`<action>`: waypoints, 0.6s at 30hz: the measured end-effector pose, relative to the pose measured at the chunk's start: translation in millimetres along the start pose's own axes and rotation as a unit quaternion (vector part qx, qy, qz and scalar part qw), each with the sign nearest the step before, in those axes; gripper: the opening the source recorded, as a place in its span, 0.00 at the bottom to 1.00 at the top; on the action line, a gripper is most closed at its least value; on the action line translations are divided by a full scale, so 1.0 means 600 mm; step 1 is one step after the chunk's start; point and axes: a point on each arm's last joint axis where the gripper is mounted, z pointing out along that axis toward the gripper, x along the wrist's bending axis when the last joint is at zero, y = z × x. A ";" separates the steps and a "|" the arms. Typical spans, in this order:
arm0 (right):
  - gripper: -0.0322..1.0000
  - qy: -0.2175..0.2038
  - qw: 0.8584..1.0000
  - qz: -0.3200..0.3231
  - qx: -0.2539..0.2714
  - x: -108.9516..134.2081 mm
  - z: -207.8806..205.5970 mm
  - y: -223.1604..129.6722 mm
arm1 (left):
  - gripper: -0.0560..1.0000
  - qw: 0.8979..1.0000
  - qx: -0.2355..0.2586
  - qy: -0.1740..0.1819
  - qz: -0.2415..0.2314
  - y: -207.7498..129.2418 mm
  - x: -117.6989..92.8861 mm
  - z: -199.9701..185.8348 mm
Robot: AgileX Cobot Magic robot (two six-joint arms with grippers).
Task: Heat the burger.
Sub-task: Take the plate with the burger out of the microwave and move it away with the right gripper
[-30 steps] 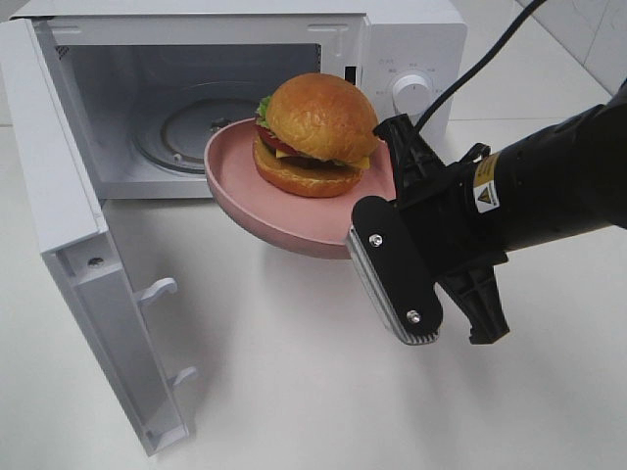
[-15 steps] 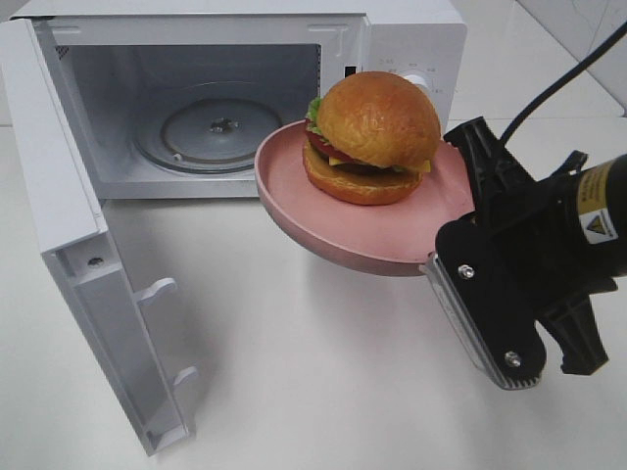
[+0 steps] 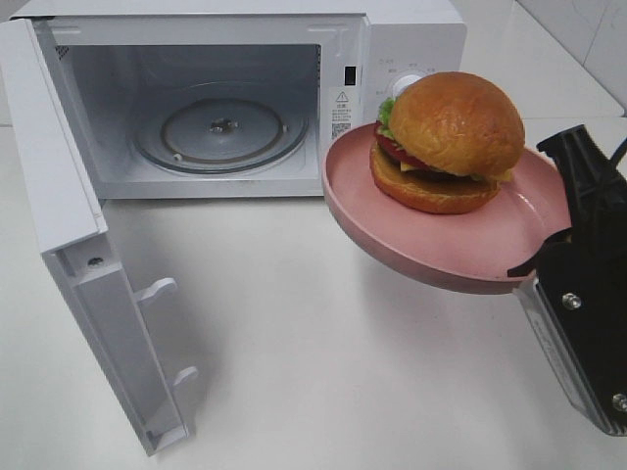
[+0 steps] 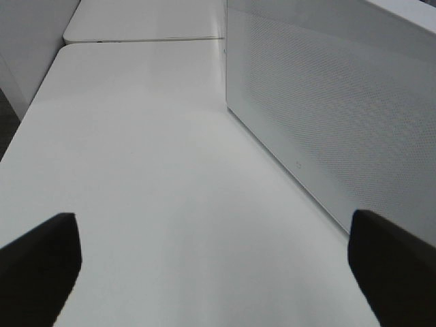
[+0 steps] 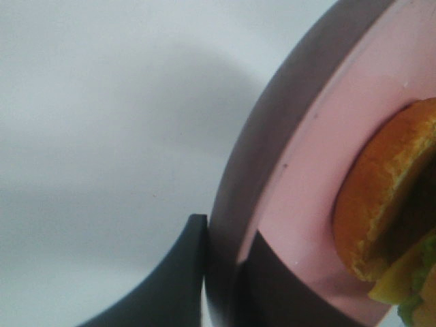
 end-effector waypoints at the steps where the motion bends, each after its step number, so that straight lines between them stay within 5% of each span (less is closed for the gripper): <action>1: 0.11 0.000 1.000 0.000 0.000 0.000 0.000 0.000 | 0.99 1.000 0.000 0.000 0.000 0.000 0.000 0.000; 18: 0.11 -0.022 0.996 0.068 0.044 0.026 -0.059 -0.032 | 0.99 1.000 0.000 0.000 0.000 0.000 0.000 0.000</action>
